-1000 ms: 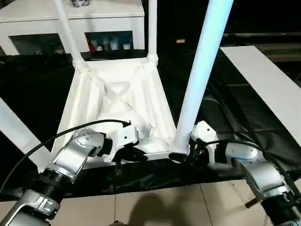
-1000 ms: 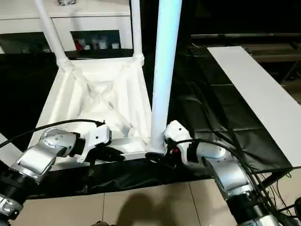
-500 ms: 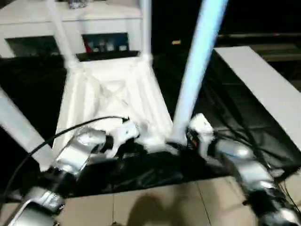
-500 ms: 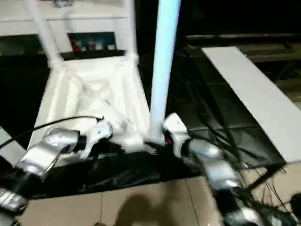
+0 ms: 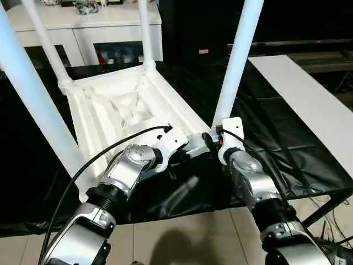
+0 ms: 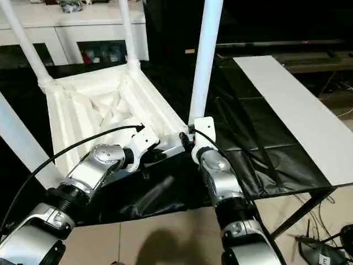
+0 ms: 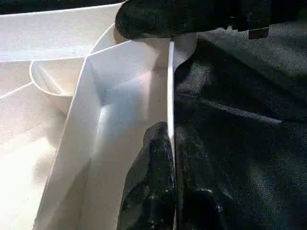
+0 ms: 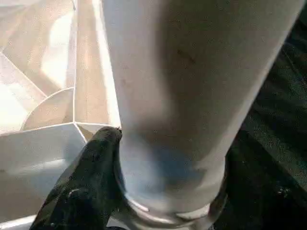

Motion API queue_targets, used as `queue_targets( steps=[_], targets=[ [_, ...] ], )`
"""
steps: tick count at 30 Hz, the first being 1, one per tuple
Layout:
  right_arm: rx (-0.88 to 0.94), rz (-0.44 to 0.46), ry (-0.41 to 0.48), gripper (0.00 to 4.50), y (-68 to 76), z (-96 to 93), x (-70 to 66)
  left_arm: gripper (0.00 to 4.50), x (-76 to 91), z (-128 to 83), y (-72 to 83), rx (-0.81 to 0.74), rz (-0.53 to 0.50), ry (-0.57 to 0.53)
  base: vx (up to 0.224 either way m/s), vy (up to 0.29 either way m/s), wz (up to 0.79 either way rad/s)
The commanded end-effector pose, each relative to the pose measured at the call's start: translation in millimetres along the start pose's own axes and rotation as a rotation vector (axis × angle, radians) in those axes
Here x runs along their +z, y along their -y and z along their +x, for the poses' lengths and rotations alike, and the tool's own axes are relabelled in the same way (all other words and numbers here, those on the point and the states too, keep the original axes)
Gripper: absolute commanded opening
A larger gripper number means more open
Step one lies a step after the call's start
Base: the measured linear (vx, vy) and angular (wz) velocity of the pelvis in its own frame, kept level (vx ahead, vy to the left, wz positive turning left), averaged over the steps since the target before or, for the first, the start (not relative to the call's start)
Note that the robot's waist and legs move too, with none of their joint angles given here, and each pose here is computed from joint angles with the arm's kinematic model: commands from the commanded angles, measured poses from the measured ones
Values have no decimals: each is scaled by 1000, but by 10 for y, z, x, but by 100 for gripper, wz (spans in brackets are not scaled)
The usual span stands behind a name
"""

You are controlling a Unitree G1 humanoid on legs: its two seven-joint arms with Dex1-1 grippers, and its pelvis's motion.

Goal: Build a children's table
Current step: Rotate leg to tighten

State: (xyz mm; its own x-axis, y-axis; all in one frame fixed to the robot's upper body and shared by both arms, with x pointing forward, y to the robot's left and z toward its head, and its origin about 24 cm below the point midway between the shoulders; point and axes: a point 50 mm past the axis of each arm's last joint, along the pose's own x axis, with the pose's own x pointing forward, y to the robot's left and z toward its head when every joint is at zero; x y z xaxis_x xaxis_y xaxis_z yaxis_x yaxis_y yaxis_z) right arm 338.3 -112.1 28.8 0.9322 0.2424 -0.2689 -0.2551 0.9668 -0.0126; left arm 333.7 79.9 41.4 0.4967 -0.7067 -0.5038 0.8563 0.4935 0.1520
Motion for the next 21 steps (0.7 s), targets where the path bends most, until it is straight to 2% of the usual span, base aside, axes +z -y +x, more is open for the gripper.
queue_targets(
  steps=[1,4,6,9,13,16,18,21],
  targets=[
    [162,-31,118,343,-224,-34,193,0,-14,-63,-102,83,2,21,0,0,0],
    [175,-73,137,374,-42,-141,234,0,-57,-163,-93,28,50,15,0,0,0],
    [203,-116,123,382,89,-211,243,0,-90,-231,-83,-9,74,14,0,0,0],
    [256,-155,103,382,192,-285,230,0,-142,-296,-77,-46,84,6,0,0,0],
    [441,-263,61,382,354,-516,173,0,-280,-485,51,-255,99,-6,0,0,0],
    [572,-301,12,382,385,-659,134,0,-334,-599,145,-383,79,-30,0,0,0],
    [585,-298,9,382,383,-670,131,0,-335,-607,154,-396,78,-30,0,0,0],
    [707,-324,-12,382,304,-726,87,0,-335,-639,214,-465,64,-40,0,0,0]
  ],
)
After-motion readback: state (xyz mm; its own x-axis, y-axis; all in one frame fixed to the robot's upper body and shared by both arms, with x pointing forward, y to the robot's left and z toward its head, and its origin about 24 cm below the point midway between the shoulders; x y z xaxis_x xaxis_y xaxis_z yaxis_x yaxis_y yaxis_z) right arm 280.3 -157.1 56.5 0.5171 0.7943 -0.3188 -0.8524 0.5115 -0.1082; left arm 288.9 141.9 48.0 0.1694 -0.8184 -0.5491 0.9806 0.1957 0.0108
